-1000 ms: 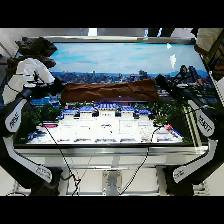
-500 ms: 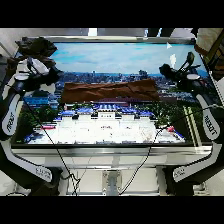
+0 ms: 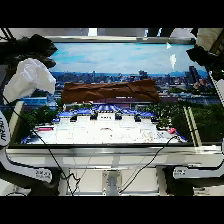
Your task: Fold the shirts.
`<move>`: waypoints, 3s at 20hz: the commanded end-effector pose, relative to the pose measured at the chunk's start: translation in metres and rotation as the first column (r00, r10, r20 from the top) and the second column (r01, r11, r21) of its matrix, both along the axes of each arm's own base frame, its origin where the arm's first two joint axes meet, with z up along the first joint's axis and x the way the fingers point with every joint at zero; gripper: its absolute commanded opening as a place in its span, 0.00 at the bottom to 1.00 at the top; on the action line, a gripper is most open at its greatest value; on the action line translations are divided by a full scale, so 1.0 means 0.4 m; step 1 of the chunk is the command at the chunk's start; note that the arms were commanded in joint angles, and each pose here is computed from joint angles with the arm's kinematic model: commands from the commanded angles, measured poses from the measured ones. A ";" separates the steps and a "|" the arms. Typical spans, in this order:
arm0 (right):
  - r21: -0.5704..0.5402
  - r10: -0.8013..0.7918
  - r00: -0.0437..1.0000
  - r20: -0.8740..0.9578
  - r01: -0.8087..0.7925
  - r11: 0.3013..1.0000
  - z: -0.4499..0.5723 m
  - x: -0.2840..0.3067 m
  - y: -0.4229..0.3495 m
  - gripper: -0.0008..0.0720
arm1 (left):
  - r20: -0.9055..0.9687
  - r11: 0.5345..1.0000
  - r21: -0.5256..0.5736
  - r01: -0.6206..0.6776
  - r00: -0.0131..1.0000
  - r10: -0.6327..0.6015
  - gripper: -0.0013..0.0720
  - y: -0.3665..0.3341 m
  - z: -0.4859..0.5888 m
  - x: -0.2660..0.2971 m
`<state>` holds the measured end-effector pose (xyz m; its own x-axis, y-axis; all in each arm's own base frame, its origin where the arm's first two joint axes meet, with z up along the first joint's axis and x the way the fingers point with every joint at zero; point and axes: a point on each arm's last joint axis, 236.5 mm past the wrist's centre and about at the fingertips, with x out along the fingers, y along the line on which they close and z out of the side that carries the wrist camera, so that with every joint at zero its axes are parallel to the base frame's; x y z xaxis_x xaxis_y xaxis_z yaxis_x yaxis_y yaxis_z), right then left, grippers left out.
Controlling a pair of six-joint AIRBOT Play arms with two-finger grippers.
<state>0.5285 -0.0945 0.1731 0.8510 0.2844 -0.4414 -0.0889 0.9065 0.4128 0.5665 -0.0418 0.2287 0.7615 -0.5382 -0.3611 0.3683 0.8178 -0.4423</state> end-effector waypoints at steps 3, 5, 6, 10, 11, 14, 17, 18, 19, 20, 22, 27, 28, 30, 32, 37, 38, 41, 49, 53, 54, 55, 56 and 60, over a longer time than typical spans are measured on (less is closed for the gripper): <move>-0.033 0.060 0.921 -0.385 -0.079 0.996 -0.181 -0.188 -0.058 0.66 | -0.112 0.974 0.214 0.080 0.992 -0.057 0.81 -0.118 -0.070 -0.038; 0.044 0.094 0.906 -0.414 -0.084 0.996 -0.230 -0.190 -0.029 0.66 | -0.153 0.970 0.212 0.123 0.984 -0.091 0.86 -0.180 -0.117 -0.035; 0.089 0.119 0.895 -0.429 -0.089 0.992 -0.262 -0.188 -0.008 0.66 | -0.176 0.968 0.205 0.143 0.979 -0.108 0.86 -0.207 -0.143 -0.033; 0.238 0.227 0.823 -0.520 -0.116 0.964 -0.423 -0.190 0.085 0.70 | -0.275 0.960 0.178 0.215 0.948 -0.161 0.85 -0.288 -0.253 -0.036; 0.288 0.260 0.812 -0.523 -0.119 0.950 -0.452 -0.180 0.115 0.70 | -0.289 0.959 0.175 0.223 0.943 -0.166 0.85 -0.298 -0.273 -0.034; 0.415 0.330 0.791 -0.515 -0.106 0.903 -0.541 -0.139 0.192 0.71 | -0.330 0.963 0.153 0.224 0.930 -0.163 0.85 -0.311 -0.316 -0.029; 0.514 0.362 0.780 -0.510 -0.062 0.856 -0.619 -0.103 0.255 0.71 | -0.342 0.962 0.153 0.226 0.925 -0.163 0.85 -0.312 -0.335 -0.027; 0.525 0.369 0.773 -0.516 -0.056 0.850 -0.643 -0.096 0.272 0.72 | -0.343 0.962 0.157 0.225 0.925 -0.161 0.85 -0.310 -0.337 -0.026; 0.518 0.371 0.767 -0.523 -0.059 0.853 -0.663 -0.091 0.287 0.73 | -0.349 0.960 0.161 0.228 0.923 -0.161 0.85 -0.309 -0.344 -0.028; 0.505 0.363 0.771 -0.523 -0.063 0.861 -0.673 -0.081 0.298 0.74 | -0.360 0.957 0.170 0.235 0.919 -0.161 0.85 -0.307 -0.354 -0.031; 0.460 0.361 0.778 -0.515 -0.105 0.882 -0.683 -0.064 0.330 0.74 | -0.390 0.951 0.170 0.257 0.904 -0.174 0.85 -0.314 -0.378 -0.043; 0.401 0.413 0.769 -0.488 -0.223 0.888 -0.673 -0.015 0.447 0.73 | -0.424 0.941 0.165 0.295 0.883 -0.202 0.85 -0.355 -0.425 -0.054; 0.403 0.426 0.766 -0.482 -0.238 0.884 -0.673 -0.009 0.471 0.72 | -0.432 0.938 0.164 0.305 0.877 -0.210 0.85 -0.368 -0.438 -0.057; 0.383 0.433 0.768 -0.472 -0.263 0.885 -0.674 0.003 0.502 0.59 | -0.456 0.931 0.160 0.328 0.861 -0.225 0.78 -0.397 -0.477 -0.064; 0.359 0.435 0.778 -0.454 -0.288 0.888 -0.674 0.012 0.513 0.24 | -0.479 0.927 0.154 0.341 0.847 -0.232 0.54 -0.417 -0.522 -0.064; 0.376 0.485 0.752 -0.447 -0.334 0.864 -0.666 -0.011 0.532 0.05 | -0.474 0.945 0.136 0.296 0.857 -0.200 0.04 -0.473 -0.612 -0.021; 0.381 0.511 0.737 -0.443 -0.361 0.851 -0.662 -0.024 0.539 0.05 | -0.466 0.947 0.137 0.290 0.863 -0.197 0.04 -0.494 -0.626 -0.014; 0.393 0.548 0.707 -0.447 -0.395 0.831 -0.655 -0.050 0.549 0.05 | -0.485 0.953 0.120 0.277 0.854 -0.187 0.03 -0.569 -0.683 -0.021; 0.349 0.575 0.728 -0.373 -0.464 0.814 -0.536 -0.031 0.555 0.05 | -0.557 0.845 0.428 0.320 0.830 -0.032 0.03 -0.529 -0.813 -0.083; 0.267 0.569 0.777 -0.270 -0.507 0.820 -0.366 -0.006 0.553 0.05 | -0.594 0.855 0.406 0.324 0.804 -0.023 0.03 -0.554 -0.844 -0.108; 0.242 0.567 0.788 -0.242 -0.516 0.821 -0.320 -0.004 0.553 0.05 | -0.609 0.851 0.397 0.344 0.792 -0.037 0.03 -0.575 -0.853 -0.128; 0.216 0.565 0.797 -0.215 -0.525 0.823 -0.275 -0.002 0.551 0.05 | -0.616 0.848 0.386 0.364 0.785 -0.056 0.03 -0.605 -0.856 -0.146; 0.194 0.563 0.804 -0.190 -0.532 0.825 -0.235 -0.002 0.551 0.05 | -0.614 0.847 0.373 0.379 0.785 -0.082 0.03 -0.644 -0.853 -0.161; 0.147 0.543 0.831 -0.125 -0.525 0.838 -0.119 -0.009 0.548 0.05 | -0.572 0.849 0.311 0.428 0.798 -0.192 0.03 -0.817 -0.828 -0.222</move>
